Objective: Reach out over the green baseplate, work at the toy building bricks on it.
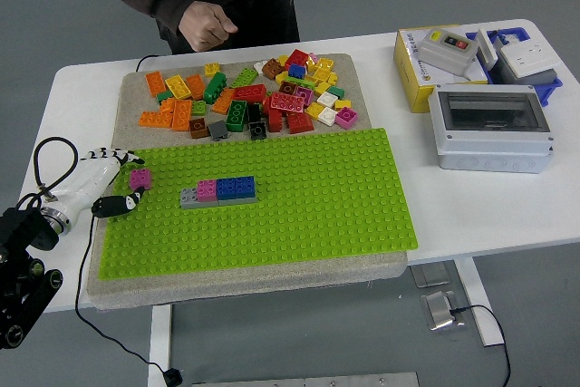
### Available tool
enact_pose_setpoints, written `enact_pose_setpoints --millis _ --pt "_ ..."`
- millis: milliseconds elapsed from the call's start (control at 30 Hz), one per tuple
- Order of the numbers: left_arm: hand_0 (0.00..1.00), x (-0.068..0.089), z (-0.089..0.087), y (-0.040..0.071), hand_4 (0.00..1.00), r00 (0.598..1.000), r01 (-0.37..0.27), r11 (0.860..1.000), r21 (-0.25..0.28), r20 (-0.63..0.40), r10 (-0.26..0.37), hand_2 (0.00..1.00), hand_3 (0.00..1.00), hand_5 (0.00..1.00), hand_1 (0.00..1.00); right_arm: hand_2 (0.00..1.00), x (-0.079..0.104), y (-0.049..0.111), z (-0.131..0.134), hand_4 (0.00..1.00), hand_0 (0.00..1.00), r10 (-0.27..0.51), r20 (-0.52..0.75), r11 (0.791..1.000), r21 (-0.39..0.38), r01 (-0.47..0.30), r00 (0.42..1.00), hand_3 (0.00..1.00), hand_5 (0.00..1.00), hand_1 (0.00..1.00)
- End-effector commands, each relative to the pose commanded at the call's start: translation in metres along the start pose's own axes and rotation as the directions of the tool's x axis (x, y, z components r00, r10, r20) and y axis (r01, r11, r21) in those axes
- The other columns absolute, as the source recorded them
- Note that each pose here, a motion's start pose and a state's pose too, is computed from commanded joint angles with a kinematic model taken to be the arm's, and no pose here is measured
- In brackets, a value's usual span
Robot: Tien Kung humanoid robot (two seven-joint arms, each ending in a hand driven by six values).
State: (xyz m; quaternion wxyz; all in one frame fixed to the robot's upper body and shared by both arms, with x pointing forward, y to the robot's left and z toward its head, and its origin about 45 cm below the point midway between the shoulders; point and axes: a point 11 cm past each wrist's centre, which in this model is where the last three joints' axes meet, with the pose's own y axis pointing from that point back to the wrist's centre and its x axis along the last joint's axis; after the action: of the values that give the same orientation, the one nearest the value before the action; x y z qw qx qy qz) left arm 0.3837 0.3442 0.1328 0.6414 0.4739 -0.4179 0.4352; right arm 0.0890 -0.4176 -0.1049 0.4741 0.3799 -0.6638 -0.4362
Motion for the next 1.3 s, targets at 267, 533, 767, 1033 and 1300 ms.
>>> enact_pose_setpoints --millis 267,533,767,1033,1300 --pt "0.998 -0.0001 -0.0034 -0.0006 0.549 1.0 0.004 1.0 0.007 0.0 -0.004 0.929 0.811 0.335 0.97 0.622 -0.0003 0.0001 -0.0005 0.392 0.63 -0.002 0.002 1.0 0.001 0.002 1.0 0.613 0.756 0.614" --pt "0.998 -0.0014 -0.0013 -0.001 0.473 1.0 0.004 1.0 -0.003 -0.012 -0.004 0.919 0.669 0.307 0.966 0.622 -0.0005 0.0001 -0.0004 0.392 0.63 -0.001 0.001 1.0 0.001 0.001 1.0 0.613 0.757 0.613" --pt "0.998 -0.0043 -0.0002 -0.0005 0.424 1.0 0.011 1.0 -0.007 -0.019 -0.011 0.917 0.577 0.287 0.965 0.622 -0.0003 0.0 0.0 0.393 0.63 -0.001 0.001 1.0 0.001 0.001 1.0 0.614 0.757 0.613" --pt "0.998 -0.0052 0.0006 -0.0004 0.422 1.0 0.012 1.0 -0.01 -0.023 -0.012 0.915 0.569 0.288 0.964 0.622 -0.0002 -0.0001 0.0007 0.393 0.631 -0.001 0.001 1.0 -0.001 0.001 1.0 0.613 0.758 0.613" --pt "0.998 0.004 -0.0003 0.001 0.415 0.999 -0.015 1.0 -0.012 -0.03 0.014 0.914 0.56 0.286 0.962 0.622 0.0001 -0.0001 0.0008 0.395 0.63 -0.001 0.0 1.0 -0.001 0.001 1.0 0.614 0.758 0.613"
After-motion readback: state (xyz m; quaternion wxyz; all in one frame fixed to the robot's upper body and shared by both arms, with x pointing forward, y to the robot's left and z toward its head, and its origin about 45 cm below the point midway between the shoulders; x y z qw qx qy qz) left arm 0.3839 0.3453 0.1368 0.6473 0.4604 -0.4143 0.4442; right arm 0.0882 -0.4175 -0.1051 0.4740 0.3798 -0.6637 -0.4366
